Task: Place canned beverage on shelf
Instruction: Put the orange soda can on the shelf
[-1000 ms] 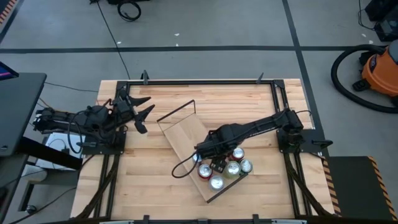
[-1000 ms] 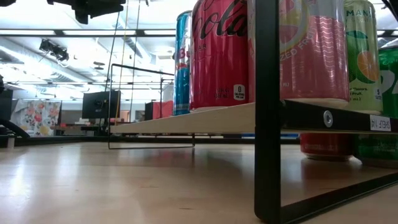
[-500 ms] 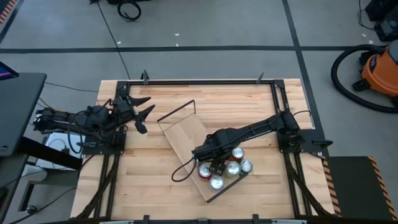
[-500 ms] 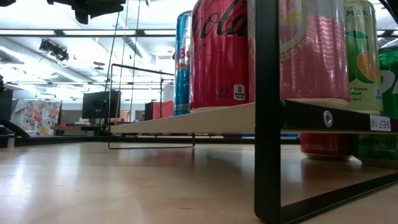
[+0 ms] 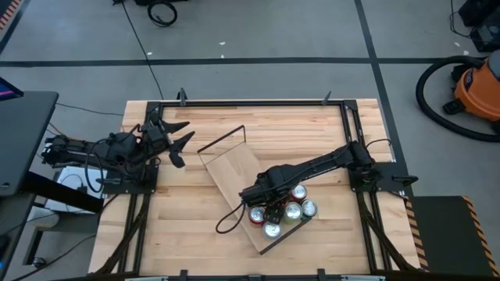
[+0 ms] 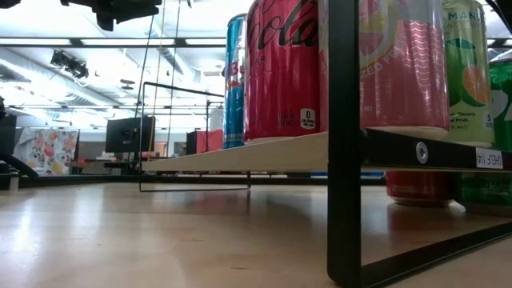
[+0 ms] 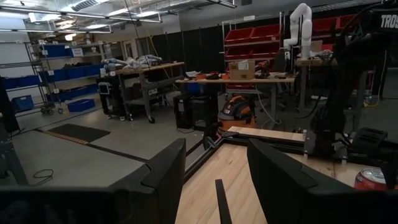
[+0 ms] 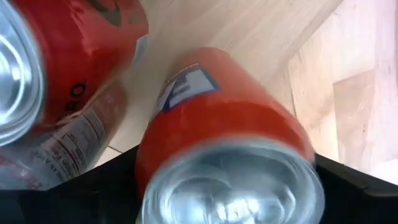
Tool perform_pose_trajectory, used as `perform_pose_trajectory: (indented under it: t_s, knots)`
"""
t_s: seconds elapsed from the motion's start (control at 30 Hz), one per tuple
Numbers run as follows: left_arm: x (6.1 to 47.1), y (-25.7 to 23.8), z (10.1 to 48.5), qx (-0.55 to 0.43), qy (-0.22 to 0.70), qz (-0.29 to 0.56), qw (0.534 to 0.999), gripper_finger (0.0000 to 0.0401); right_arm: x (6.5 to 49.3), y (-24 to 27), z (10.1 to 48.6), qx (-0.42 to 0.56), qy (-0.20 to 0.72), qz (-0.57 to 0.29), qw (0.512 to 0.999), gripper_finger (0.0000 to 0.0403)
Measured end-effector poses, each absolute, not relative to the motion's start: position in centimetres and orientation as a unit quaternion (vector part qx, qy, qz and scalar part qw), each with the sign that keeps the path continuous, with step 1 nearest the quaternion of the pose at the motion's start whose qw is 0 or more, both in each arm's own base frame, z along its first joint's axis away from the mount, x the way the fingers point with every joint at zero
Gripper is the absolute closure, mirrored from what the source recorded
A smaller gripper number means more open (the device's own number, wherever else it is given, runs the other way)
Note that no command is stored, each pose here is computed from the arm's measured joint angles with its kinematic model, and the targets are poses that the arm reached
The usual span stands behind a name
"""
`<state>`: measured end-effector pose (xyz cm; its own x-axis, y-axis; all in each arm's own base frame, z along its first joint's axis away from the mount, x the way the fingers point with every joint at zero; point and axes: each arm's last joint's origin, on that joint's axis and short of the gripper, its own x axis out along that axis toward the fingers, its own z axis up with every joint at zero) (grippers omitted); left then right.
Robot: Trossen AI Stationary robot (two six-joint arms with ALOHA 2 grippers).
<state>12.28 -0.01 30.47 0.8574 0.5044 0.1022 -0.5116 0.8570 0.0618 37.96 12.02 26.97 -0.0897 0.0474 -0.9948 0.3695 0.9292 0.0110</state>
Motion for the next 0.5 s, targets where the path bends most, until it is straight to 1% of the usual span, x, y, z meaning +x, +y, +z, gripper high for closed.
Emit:
perform_pose_trajectory:
  t_s: [0.33,0.5]
  knots:
    - [12.3,0.0,30.5,0.043,-0.041,0.264,0.963,0.0218,37.9,12.0,27.1,0.147,0.728,-0.119,0.658,0.0051]
    - [12.3,0.0,30.5,0.043,-0.040,0.264,0.963,0.0218,37.8,12.0,28.2,0.154,0.724,-0.112,0.663,0.0050]
